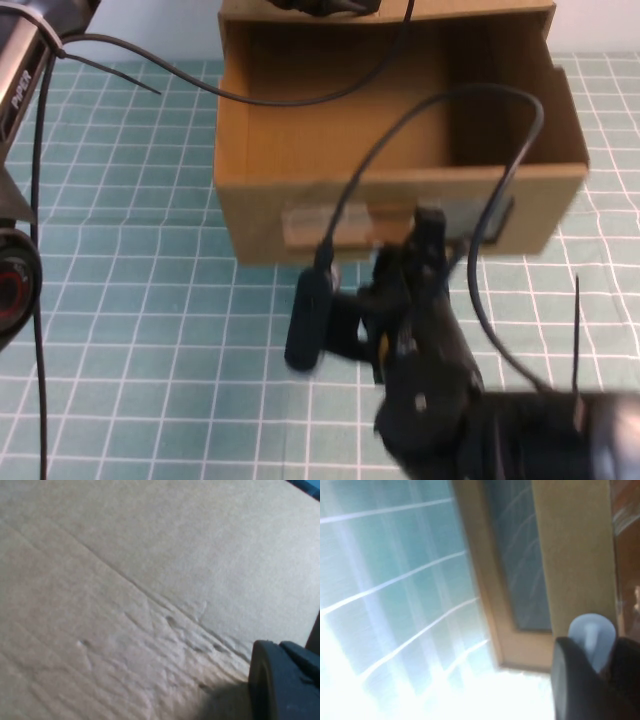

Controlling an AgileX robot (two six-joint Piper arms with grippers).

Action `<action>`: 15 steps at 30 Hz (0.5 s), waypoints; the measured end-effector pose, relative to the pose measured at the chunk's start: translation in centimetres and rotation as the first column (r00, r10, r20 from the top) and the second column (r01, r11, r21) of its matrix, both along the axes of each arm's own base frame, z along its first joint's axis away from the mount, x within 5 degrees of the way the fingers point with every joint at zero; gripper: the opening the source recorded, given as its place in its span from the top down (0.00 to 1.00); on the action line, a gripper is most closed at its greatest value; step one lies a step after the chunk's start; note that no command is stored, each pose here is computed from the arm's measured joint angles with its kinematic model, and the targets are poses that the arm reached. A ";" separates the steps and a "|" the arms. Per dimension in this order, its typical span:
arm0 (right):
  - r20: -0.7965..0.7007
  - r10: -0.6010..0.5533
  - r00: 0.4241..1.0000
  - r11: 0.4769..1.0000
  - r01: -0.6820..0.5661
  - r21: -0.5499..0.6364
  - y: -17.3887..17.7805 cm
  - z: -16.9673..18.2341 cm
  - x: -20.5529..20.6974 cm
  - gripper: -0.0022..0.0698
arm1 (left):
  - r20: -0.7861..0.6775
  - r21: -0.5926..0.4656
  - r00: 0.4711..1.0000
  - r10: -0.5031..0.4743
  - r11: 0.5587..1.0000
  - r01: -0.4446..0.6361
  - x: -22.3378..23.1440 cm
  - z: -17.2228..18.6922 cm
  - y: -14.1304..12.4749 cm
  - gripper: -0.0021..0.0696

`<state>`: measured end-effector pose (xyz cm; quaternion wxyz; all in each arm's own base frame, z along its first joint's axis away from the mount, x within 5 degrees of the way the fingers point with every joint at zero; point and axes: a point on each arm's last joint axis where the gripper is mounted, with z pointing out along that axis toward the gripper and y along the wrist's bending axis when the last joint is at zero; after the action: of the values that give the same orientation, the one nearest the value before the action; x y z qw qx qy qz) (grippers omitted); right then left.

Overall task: Open the shoe box
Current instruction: 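Pull the top drawer of the cardboard box fully open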

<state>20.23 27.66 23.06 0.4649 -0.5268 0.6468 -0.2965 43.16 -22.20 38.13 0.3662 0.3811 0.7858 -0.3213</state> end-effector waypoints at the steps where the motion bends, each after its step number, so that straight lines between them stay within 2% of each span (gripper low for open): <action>1: -0.011 -0.002 1.000 1.000 0.002 0.008 -0.1 0.0 -0.7 0.81 | 0.000 0.000 1.000 0.000 1.000 0.000 0.0 0.0 0.0 0.98; 6: -0.074 -0.006 0.997 0.998 0.011 0.056 0.1 -0.2 -3.7 0.81 | 0.000 0.000 1.000 0.001 1.000 -0.001 0.0 0.0 0.0 0.98; 13: -0.059 -0.040 0.997 0.995 0.046 0.092 0.0 -0.1 -4.0 0.81 | 0.000 0.000 1.000 0.001 1.000 -0.001 0.0 0.0 0.0 0.98; 15: -0.059 -0.051 0.997 0.992 0.058 0.116 -0.2 0.3 -4.0 0.76 | 0.000 0.000 1.000 0.001 1.000 -0.001 0.0 0.0 0.0 0.98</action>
<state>16.20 27.47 23.35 0.4688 -0.4887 0.6899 -0.2557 43.17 -22.18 38.13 0.3664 0.3806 0.7859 -0.3213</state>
